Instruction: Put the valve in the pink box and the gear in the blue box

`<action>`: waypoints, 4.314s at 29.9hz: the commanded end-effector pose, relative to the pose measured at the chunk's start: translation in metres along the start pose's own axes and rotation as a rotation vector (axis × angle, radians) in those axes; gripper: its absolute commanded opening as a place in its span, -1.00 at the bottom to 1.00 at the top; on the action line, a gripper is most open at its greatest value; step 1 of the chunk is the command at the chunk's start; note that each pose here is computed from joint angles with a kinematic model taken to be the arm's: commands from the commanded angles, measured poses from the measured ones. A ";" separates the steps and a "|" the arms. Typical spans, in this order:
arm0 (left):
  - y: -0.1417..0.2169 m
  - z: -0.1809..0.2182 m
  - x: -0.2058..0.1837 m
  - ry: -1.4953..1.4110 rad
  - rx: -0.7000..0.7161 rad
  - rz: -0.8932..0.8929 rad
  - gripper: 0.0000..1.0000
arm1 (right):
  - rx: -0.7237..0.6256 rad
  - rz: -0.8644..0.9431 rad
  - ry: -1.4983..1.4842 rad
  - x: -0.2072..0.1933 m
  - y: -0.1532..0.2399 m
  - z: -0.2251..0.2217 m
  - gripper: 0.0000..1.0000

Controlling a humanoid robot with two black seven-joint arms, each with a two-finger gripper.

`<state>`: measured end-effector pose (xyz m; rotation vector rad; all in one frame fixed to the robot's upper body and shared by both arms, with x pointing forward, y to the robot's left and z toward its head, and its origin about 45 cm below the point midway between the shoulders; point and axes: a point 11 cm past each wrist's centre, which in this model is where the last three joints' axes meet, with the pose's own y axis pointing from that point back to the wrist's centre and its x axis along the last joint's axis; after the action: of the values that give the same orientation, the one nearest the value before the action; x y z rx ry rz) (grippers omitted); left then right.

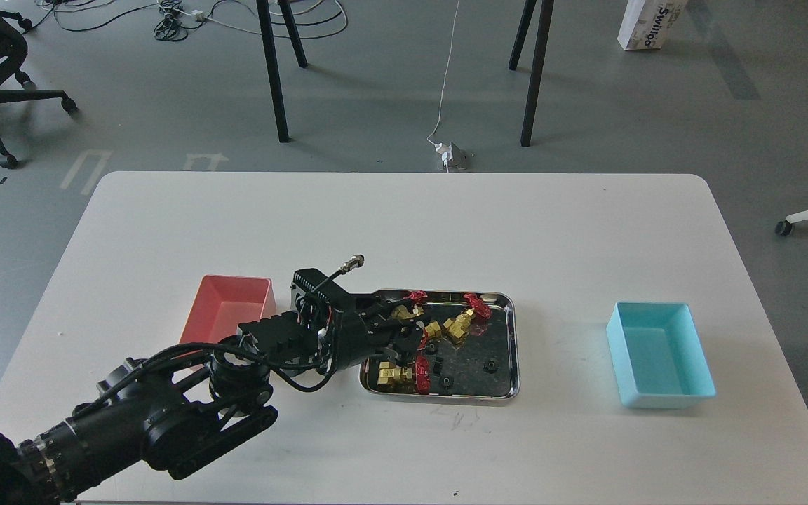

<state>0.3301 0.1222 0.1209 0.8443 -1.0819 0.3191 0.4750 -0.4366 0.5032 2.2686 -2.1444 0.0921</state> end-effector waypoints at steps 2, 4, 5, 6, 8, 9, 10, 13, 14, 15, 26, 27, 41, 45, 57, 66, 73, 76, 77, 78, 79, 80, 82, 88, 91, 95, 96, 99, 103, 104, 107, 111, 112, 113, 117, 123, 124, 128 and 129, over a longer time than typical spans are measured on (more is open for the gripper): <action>0.035 -0.053 0.038 -0.030 0.126 0.077 -0.76 | 0.002 0.001 0.001 0.000 0.000 -0.001 0.97; 0.059 -0.084 0.047 -0.042 0.195 0.085 -0.76 | 0.004 0.003 0.003 0.002 0.001 -0.003 0.97; 0.071 -0.096 0.047 -0.030 0.221 0.085 -0.76 | 0.004 0.003 0.002 0.002 0.001 -0.003 0.97; 0.085 -0.109 0.046 -0.020 0.251 0.077 -0.76 | 0.006 0.004 0.003 0.002 0.001 -0.004 0.97; 0.111 -0.131 0.036 -0.012 0.308 0.063 -0.76 | 0.004 0.008 0.003 0.003 0.001 -0.003 0.97; 0.121 -0.138 0.029 -0.011 0.329 0.061 -0.76 | 0.005 0.009 0.003 0.003 0.001 -0.003 0.97; 0.132 -0.145 0.020 -0.012 0.352 0.054 -0.76 | 0.003 0.011 0.002 0.004 0.001 -0.002 0.97; 0.148 -0.151 0.003 -0.009 0.379 0.029 -0.76 | 0.003 0.022 0.000 0.008 0.001 -0.002 0.97; 0.153 -0.153 -0.003 -0.008 0.387 0.022 -0.76 | 0.002 0.023 0.000 0.008 0.001 -0.002 0.97; 0.157 -0.153 -0.009 -0.003 0.391 0.017 -0.76 | 0.002 0.022 0.001 0.007 0.000 -0.001 0.97; 0.167 -0.149 -0.045 0.036 0.400 -0.029 -0.71 | -0.002 0.006 0.001 -0.002 -0.006 0.001 0.97; 0.167 -0.149 -0.046 0.037 0.399 -0.033 -0.67 | -0.004 0.009 0.006 -0.002 -0.007 0.001 0.97; 0.158 -0.138 -0.059 0.076 0.380 -0.042 0.34 | -0.002 0.012 0.009 -0.001 -0.007 -0.001 0.97; 0.154 -0.138 -0.053 0.100 0.382 -0.012 0.60 | -0.002 0.006 0.011 -0.004 -0.007 0.000 0.97; 0.156 -0.181 0.209 0.836 0.225 0.582 0.87 | -0.127 -0.491 0.608 -0.148 0.003 0.071 0.96; 0.185 -0.202 0.315 0.833 0.206 0.751 0.87 | -0.334 -1.064 1.109 -0.222 0.089 0.195 0.96; 0.191 -0.199 0.348 0.810 0.189 0.795 0.87 | -0.489 -1.375 1.378 -0.234 0.134 0.285 0.96; 0.194 -0.197 0.355 0.803 0.184 0.807 0.87 | -0.516 -1.454 1.449 -0.243 0.135 0.306 0.96; 0.194 -0.196 0.356 0.802 0.184 0.810 0.87 | -0.534 -1.465 1.473 -0.243 0.133 0.311 0.96; 0.196 -0.195 0.359 0.799 0.182 0.818 0.87 | -0.545 -1.475 1.499 -0.243 0.131 0.317 0.96; 0.197 -0.194 0.363 0.794 0.179 0.826 0.87 | -0.543 -1.492 1.524 -0.248 0.130 0.321 0.96; 0.198 -0.193 0.365 0.791 0.178 0.830 0.87 | -0.529 -1.517 1.543 -0.255 0.129 0.325 0.96; 0.200 -0.192 0.369 0.787 0.175 0.836 0.87 | -0.499 -1.572 1.589 -0.269 0.129 0.334 0.95; 0.203 -0.190 0.375 0.780 0.169 0.846 0.87 | -0.443 -1.645 1.685 -0.308 0.126 0.353 0.91; 0.205 -0.192 0.375 0.780 0.173 0.849 0.87 | -0.409 -1.650 1.710 -0.324 0.122 0.353 0.90; 0.209 -0.195 0.377 0.784 0.181 0.859 0.87 | -0.357 -1.685 1.725 -0.348 0.125 0.356 0.88; 0.209 -0.194 0.380 0.781 0.179 0.862 0.87 | -0.348 -1.698 1.731 -0.352 0.127 0.357 0.87; 0.211 -0.193 0.383 0.778 0.174 0.869 0.87 | -0.344 -1.727 1.755 -0.357 0.130 0.364 0.80; 0.215 -0.189 0.392 0.768 0.166 0.880 0.87 | -0.353 -1.726 1.760 -0.354 0.130 0.366 0.68; 0.216 -0.188 0.394 0.765 0.163 0.883 0.87 | -0.357 -1.715 1.764 -0.353 0.127 0.366 0.66; 0.217 -0.187 0.397 0.762 0.160 0.885 0.87 | -0.368 -1.706 1.768 -0.349 0.125 0.367 0.65; 0.218 -0.186 0.400 0.756 0.156 0.891 0.87 | -0.380 -1.711 1.759 -0.347 0.128 0.373 0.65; 0.218 -0.186 0.400 0.756 0.156 0.891 0.87 | -0.385 -1.709 1.760 -0.346 0.127 0.374 0.65; 0.218 -0.186 0.400 0.756 0.156 0.891 0.87 | -0.388 -1.708 1.758 -0.345 0.127 0.375 0.65; 0.218 -0.186 0.400 0.756 0.156 0.891 0.87 | -0.392 -1.708 1.756 -0.345 0.128 0.375 0.60; 0.219 -0.186 0.400 0.755 0.160 0.893 0.87 | -0.398 -1.711 1.758 -0.344 0.128 0.376 0.48; 0.219 -0.186 0.400 0.755 0.160 0.893 0.87 | -0.400 -1.712 1.758 -0.344 0.128 0.376 0.46; 0.220 -0.186 0.401 0.755 0.158 0.895 0.87 | -0.412 -1.722 1.769 -0.340 0.130 0.377 0.44; 0.220 -0.186 0.401 0.755 0.158 0.895 0.87 | -0.418 -1.726 1.774 -0.338 0.130 0.379 0.44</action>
<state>0.5015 0.3382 0.5304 0.2601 -0.6523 1.3670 0.3387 -0.1227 0.1049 1.5308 0.5980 0.8917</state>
